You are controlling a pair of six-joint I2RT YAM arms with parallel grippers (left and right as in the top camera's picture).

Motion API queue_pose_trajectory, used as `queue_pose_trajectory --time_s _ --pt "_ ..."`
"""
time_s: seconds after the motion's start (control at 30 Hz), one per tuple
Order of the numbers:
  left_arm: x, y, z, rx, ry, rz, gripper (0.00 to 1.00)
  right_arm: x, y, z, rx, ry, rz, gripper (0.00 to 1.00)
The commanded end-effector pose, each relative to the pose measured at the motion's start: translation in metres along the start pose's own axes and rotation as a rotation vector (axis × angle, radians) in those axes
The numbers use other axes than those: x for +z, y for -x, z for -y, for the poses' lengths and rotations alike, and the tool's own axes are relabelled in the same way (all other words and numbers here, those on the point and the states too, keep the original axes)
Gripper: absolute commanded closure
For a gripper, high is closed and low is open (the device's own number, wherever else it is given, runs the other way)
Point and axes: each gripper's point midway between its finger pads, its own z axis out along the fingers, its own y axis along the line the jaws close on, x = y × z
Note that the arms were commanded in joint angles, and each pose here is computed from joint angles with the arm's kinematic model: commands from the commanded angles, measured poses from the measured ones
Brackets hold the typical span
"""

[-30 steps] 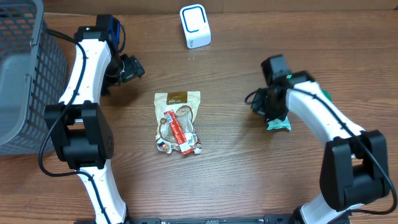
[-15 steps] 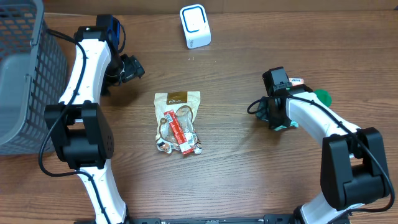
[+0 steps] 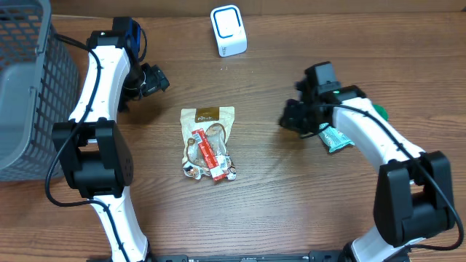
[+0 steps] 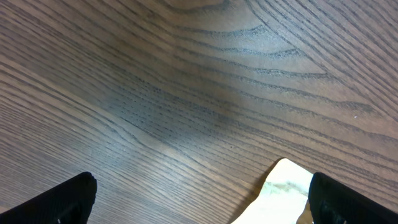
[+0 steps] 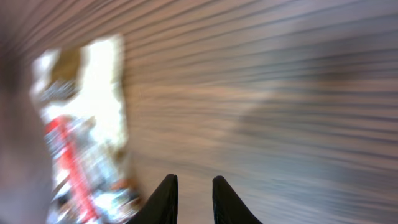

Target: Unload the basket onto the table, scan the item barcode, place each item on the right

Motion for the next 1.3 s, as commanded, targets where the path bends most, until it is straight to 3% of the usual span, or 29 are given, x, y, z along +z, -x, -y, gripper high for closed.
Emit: queue_pose_trajectory --time_s 0.0,0.23,0.5,0.73,0.93,1.1,1.27 --pt "-0.011 0.003 0.004 0.018 -0.012 0.030 0.00 0.007 -0.035 -0.070 -0.178 0.191 -0.100 0.80" --pt "-0.011 0.003 0.004 0.018 -0.012 0.030 0.00 0.037 -0.079 -0.123 -0.422 0.128 -0.080 0.80" --pt "-0.011 0.003 0.004 0.018 -0.012 0.030 0.00 0.049 -0.061 -0.145 -0.631 -0.197 0.303 0.69" --pt "-0.011 0.003 0.004 0.018 -0.012 0.030 0.00 0.050 -0.051 -0.187 -0.660 -0.088 0.437 0.68" --pt "-0.011 0.003 0.004 0.018 -0.012 0.030 0.00 0.061 -0.051 -0.182 -0.658 -0.096 0.421 0.68" --pt "-0.011 0.003 0.004 0.018 -0.012 0.030 0.00 0.070 -0.077 -0.166 -0.652 -0.099 0.267 0.68" --pt "-0.011 0.003 0.004 0.018 -0.012 0.030 0.00 0.057 -0.093 -0.147 -0.467 -0.141 0.126 0.68"
